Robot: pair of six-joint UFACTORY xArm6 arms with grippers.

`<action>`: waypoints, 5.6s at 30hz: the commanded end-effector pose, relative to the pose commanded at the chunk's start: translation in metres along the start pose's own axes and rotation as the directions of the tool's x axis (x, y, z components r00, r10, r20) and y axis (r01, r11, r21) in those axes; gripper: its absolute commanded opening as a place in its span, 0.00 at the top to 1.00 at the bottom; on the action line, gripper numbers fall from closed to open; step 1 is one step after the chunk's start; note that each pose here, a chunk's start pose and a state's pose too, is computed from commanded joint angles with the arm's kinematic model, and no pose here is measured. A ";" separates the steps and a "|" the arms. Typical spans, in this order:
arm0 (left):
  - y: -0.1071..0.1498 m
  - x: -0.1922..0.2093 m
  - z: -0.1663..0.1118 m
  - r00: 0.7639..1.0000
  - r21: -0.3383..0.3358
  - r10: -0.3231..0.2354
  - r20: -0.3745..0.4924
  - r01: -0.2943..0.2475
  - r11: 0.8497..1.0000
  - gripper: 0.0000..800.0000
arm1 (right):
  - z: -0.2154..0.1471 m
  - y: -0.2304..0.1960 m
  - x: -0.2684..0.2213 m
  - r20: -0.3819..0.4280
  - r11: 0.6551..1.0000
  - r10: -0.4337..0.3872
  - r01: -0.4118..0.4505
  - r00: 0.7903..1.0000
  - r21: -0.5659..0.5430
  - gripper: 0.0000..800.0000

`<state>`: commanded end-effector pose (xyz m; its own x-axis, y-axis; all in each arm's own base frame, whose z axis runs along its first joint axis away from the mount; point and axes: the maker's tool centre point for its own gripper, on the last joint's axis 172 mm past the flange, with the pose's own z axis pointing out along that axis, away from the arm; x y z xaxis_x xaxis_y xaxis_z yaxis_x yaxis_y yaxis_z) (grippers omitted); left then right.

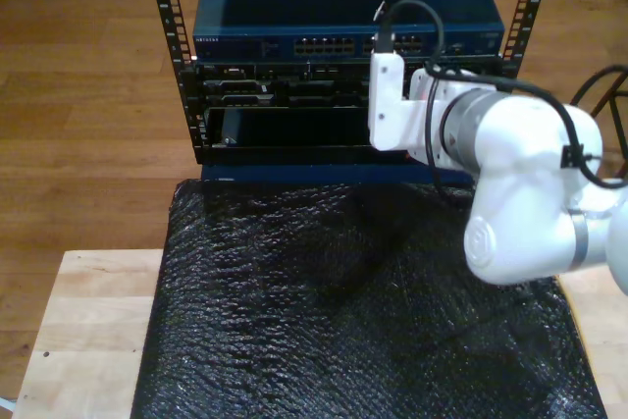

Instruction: Grab the cable and plug it in

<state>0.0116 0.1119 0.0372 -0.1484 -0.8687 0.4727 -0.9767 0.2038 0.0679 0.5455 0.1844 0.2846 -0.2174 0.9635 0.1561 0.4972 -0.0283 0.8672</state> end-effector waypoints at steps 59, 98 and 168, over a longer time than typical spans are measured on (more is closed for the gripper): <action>0.000 0.000 0.000 1.000 0.000 0.000 0.000 0.000 1.000 0.00 | 0.012 0.062 -0.035 0.068 0.947 -0.054 0.072 0.996 -0.313 1.00; 0.000 0.000 0.000 1.000 0.000 0.002 0.000 -0.002 1.000 0.00 | 0.049 0.044 -0.055 0.197 0.825 -0.037 0.142 0.980 -0.547 1.00; 0.000 0.000 0.000 1.000 0.000 0.000 0.000 0.000 1.000 0.00 | 0.094 0.045 -0.057 0.264 0.752 0.008 0.169 0.964 -0.637 1.00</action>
<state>0.0116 0.1119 0.0372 -0.1484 -0.8687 0.4727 -0.9767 0.2038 0.0679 0.6596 0.1530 0.2701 0.0159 0.9994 0.0322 -0.1980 -0.0284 0.9798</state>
